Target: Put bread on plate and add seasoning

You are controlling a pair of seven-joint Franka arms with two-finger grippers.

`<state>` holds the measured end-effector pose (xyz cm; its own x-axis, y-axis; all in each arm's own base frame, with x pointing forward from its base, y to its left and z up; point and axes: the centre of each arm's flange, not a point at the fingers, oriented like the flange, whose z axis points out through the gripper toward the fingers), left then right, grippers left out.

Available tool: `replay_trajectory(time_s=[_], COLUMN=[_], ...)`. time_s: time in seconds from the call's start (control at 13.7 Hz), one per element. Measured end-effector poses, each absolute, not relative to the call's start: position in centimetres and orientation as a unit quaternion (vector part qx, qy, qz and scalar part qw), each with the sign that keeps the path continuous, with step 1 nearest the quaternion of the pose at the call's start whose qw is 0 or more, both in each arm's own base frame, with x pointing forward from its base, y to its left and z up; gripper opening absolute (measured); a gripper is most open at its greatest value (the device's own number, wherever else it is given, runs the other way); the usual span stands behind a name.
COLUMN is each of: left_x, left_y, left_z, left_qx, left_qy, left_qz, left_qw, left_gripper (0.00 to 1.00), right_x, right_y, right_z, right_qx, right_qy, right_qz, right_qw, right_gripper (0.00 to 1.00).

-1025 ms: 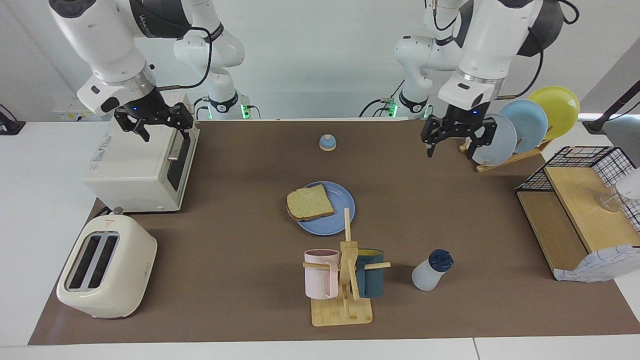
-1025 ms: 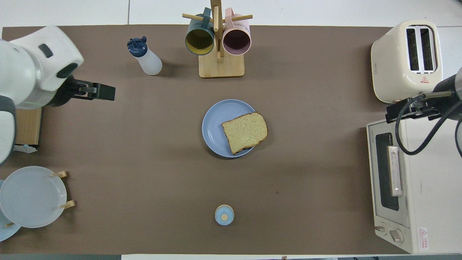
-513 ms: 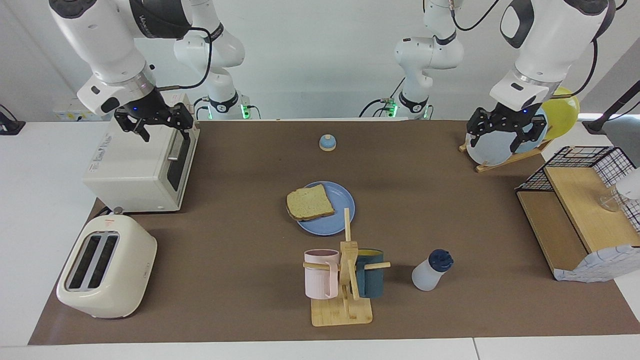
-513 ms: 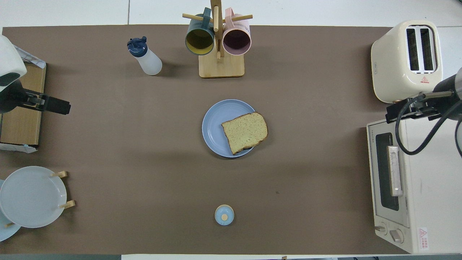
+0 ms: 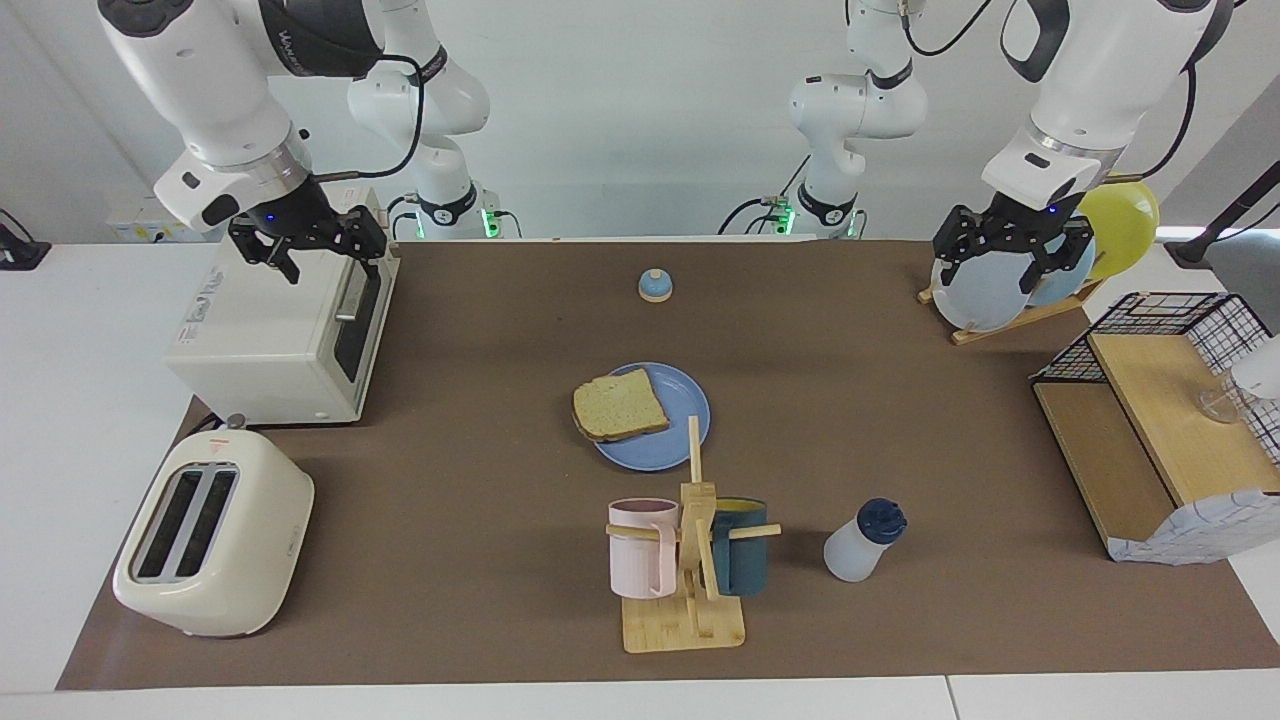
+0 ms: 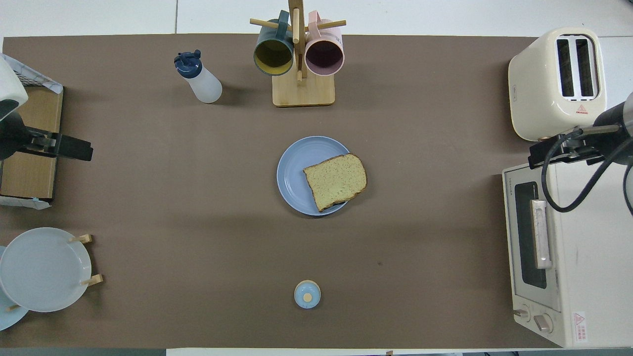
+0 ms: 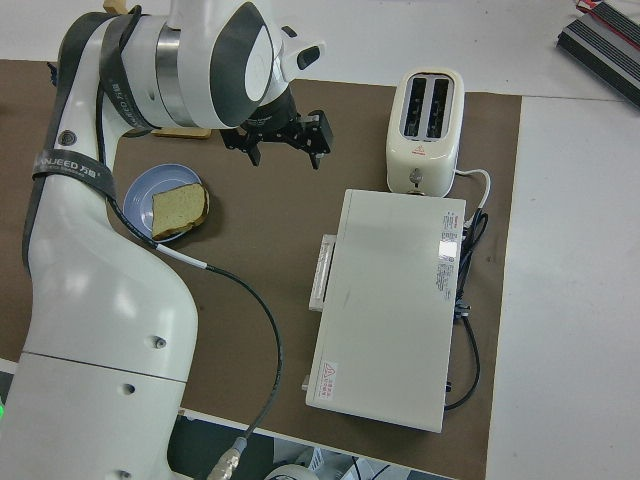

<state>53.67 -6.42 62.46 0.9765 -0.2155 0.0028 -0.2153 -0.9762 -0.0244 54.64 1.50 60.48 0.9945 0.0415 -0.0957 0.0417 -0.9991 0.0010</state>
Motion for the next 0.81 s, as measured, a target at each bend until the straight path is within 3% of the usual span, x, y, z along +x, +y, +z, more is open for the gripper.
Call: replay_trajectory(time_s=[0.37,0.81], left_x=[50.8,52.9], left_y=[-3.6,-2.4], left_z=[67.7,65.7], left_qx=[-0.997,-0.998], left_qy=[0.069,0.059], left_qz=[0.044,0.034], left_qw=[0.003,-0.009], left_gripper=[1.00,1.00], right_x=[54.6,54.6], right_y=[1.5,1.5], right_z=[60.5,60.5], right_qx=[0.999,0.999], right_qy=[0.021,0.020], right_qz=[-0.048,-0.048], right_qw=[0.001,0.001], right_gripper=[1.00,1.00])
